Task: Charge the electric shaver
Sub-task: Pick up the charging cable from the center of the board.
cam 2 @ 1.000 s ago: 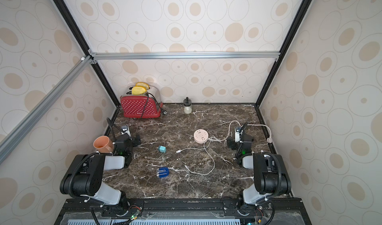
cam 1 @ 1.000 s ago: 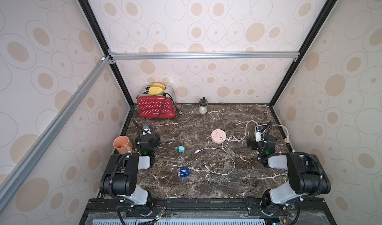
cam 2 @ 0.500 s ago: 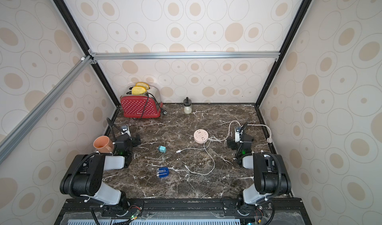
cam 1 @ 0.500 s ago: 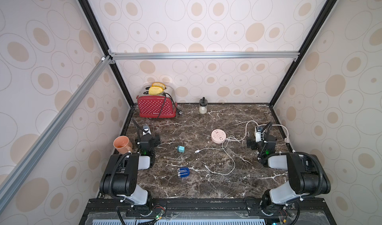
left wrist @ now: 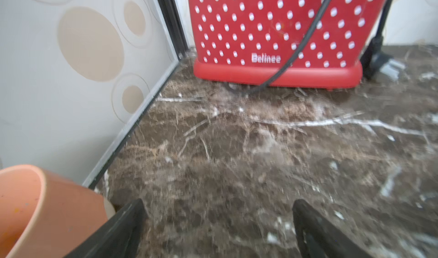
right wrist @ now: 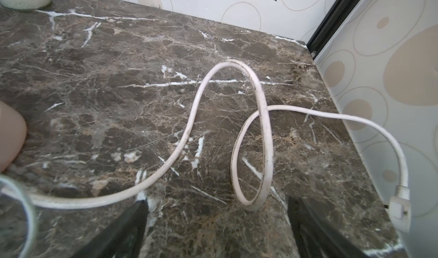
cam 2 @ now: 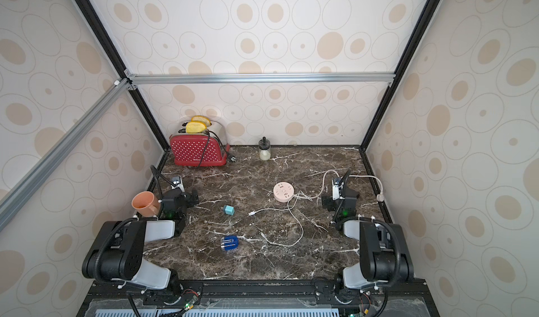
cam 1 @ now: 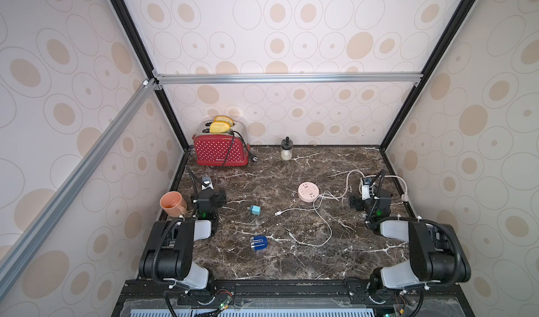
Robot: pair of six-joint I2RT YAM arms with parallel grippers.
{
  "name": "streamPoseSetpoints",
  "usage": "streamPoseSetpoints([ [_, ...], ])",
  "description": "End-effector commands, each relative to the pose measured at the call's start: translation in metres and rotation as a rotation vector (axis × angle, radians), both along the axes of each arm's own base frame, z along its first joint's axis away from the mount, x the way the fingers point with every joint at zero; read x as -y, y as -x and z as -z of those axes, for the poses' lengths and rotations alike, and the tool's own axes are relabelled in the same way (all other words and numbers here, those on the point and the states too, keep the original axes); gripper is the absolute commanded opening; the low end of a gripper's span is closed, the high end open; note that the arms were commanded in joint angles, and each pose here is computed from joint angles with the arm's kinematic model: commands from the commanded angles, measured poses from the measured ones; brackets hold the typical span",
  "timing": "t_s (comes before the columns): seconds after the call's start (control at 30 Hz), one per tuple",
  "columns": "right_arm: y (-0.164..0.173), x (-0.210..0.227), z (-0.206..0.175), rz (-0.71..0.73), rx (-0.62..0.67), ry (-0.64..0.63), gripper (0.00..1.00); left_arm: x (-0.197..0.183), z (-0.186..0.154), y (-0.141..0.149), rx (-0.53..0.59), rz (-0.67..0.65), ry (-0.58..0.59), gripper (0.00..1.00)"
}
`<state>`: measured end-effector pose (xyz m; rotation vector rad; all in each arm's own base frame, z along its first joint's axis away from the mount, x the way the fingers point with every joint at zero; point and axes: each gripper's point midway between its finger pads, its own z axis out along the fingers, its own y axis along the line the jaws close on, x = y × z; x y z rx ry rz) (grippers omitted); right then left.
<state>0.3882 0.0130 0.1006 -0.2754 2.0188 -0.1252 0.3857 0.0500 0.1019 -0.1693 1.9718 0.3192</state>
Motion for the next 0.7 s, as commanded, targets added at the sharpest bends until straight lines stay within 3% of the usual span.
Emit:
streamPoseSetpoints([
  [0.0, 0.004, -0.023, -0.049, -0.084, 0.029, 0.017, 0.95, 0.016, -0.055, -0.009, 0.038, 0.113, -0.017, 0.99],
  [0.1, 0.018, -0.061, -0.075, -0.224, 0.020, 0.065, 0.94, 0.039, -0.088, -0.003, 0.036, 0.240, 0.023, 0.98],
  [0.23, 0.051, -0.132, -0.080, -0.562, -0.047, 0.177, 0.89, 0.079, -0.112, 0.015, -0.011, 0.441, 0.121, 0.97],
  [0.43, 0.084, -0.209, -0.058, -0.915, -0.116, 0.301, 0.83, 0.126, -0.122, 0.053, -0.092, 0.644, 0.164, 0.98],
  [0.67, 0.091, -0.263, -0.007, -1.129, -0.265, 0.379, 0.70, 0.129, -0.106, 0.092, -0.237, 0.710, 0.156, 0.99],
])
